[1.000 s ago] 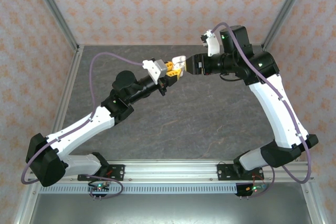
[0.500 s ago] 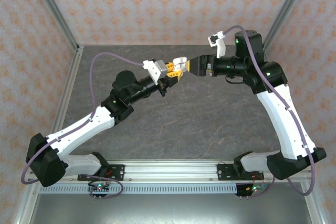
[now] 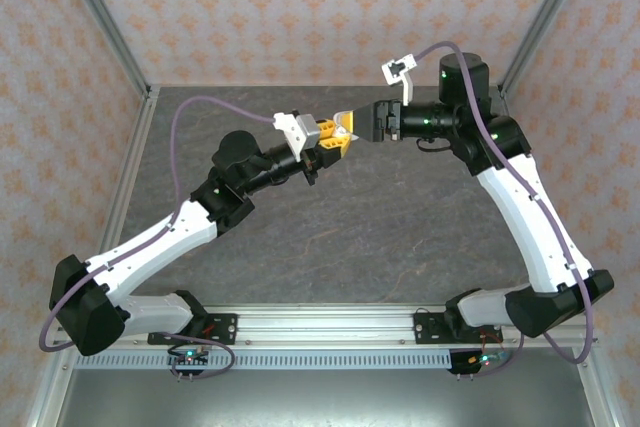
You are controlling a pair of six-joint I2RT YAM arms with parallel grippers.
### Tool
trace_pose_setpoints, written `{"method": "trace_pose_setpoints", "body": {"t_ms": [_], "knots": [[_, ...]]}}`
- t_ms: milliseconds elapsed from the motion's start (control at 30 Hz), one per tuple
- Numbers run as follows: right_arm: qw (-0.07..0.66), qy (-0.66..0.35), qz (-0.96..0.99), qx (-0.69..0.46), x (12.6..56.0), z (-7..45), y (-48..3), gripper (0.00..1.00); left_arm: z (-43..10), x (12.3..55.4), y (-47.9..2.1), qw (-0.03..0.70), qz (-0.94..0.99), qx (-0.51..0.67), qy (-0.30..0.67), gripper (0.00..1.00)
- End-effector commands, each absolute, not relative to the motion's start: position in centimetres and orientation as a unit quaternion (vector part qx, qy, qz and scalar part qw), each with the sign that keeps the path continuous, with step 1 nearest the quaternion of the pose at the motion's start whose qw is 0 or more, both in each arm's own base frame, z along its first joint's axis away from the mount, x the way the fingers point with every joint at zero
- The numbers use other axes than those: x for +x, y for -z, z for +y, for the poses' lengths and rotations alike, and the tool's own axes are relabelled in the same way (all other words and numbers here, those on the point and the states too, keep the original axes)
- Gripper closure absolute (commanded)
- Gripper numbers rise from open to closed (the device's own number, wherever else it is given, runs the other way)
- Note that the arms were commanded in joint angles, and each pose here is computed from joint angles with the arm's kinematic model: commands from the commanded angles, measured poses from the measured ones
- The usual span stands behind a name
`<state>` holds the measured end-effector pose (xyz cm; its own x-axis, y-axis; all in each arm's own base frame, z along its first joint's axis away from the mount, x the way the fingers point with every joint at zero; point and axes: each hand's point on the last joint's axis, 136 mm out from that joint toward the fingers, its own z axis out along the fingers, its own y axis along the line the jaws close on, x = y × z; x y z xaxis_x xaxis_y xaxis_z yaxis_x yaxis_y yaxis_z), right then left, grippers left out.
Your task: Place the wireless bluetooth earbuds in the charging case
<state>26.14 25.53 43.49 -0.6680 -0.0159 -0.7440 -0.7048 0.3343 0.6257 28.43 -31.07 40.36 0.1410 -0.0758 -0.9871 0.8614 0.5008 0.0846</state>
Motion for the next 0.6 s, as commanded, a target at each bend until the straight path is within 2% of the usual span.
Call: {"method": "trace_pose_setpoints", "body": {"t_ms": [0, 300, 567], "knots": [[0.362, -0.53, 0.715, -0.277, 24.5, 25.2, -45.2, 0.21, -31.6, 27.9, -41.2, 0.66, 0.548, 0.36, 0.367, 1.0], [0.423, -0.506, 0.69, -0.3, 23.1, 24.1, -45.5, 0.2, -31.7, 27.9, -40.6, 0.65, 0.557, 0.363, 0.368, 1.0], [0.434, -0.482, 0.702, -0.293, 23.5, 23.5, -44.4, 0.19, -31.8, 28.0, -40.5, 0.641, 0.566, 0.364, 0.369, 1.0]]}}
